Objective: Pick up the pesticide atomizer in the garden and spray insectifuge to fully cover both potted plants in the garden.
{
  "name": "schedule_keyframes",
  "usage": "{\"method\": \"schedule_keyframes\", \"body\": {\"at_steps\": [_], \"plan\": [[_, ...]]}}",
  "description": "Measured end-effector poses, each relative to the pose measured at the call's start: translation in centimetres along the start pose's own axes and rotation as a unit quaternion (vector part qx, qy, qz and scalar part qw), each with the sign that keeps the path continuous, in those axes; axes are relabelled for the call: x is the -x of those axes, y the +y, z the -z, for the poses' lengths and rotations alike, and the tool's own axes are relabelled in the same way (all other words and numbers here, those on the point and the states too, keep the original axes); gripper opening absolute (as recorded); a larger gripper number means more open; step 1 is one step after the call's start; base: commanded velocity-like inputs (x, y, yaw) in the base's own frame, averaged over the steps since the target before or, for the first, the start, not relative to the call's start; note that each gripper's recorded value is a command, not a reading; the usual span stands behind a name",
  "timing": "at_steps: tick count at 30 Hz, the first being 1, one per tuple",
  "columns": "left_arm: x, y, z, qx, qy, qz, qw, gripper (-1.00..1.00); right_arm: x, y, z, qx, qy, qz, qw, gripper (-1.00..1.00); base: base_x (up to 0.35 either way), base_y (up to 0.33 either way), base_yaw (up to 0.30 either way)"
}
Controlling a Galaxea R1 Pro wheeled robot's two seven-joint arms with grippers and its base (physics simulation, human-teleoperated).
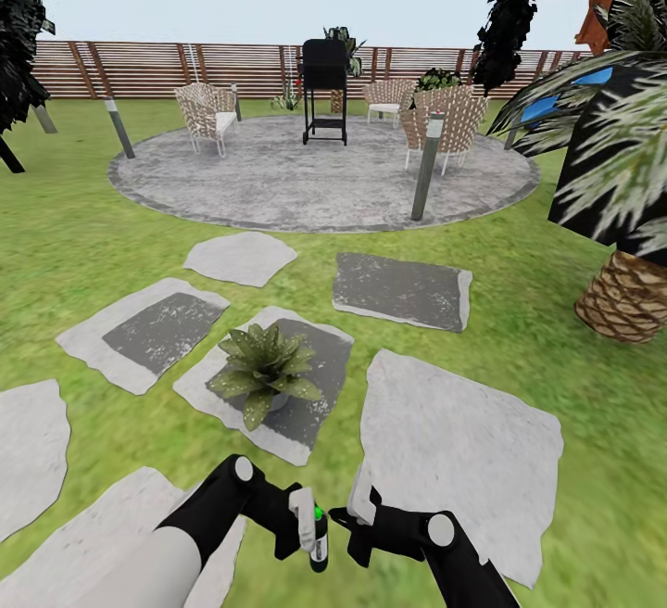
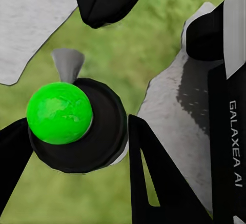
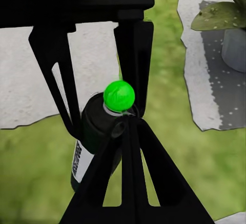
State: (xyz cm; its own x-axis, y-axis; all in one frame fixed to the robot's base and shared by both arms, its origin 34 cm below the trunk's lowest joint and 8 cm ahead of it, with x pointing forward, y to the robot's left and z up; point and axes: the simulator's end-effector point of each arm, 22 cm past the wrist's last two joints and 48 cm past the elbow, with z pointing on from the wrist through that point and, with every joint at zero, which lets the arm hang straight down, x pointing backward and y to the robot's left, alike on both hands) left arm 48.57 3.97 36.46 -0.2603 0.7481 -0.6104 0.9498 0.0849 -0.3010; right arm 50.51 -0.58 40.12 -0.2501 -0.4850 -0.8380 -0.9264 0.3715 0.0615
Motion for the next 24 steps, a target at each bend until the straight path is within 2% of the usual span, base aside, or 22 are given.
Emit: {"method": "schedule_keyframes", "body": {"at_steps": [13, 24], "plan": [[0.67, -0.44, -0.51, -0.004, -0.005, -0.001, 1.0, -1.0, 0.05, -0.05, 0.01, 0.0, 0.0, 0.001, 1.0, -1.0, 0.0, 0.0, 0.0], [-0.15, -0.63, -0.48, -0.007, 0.0, 0.003, 1.0, -1.0, 0.04, -0.04, 0.01, 0.0, 0.0, 0.001, 1.0, -1.0, 0.0, 0.0, 0.0]]}}
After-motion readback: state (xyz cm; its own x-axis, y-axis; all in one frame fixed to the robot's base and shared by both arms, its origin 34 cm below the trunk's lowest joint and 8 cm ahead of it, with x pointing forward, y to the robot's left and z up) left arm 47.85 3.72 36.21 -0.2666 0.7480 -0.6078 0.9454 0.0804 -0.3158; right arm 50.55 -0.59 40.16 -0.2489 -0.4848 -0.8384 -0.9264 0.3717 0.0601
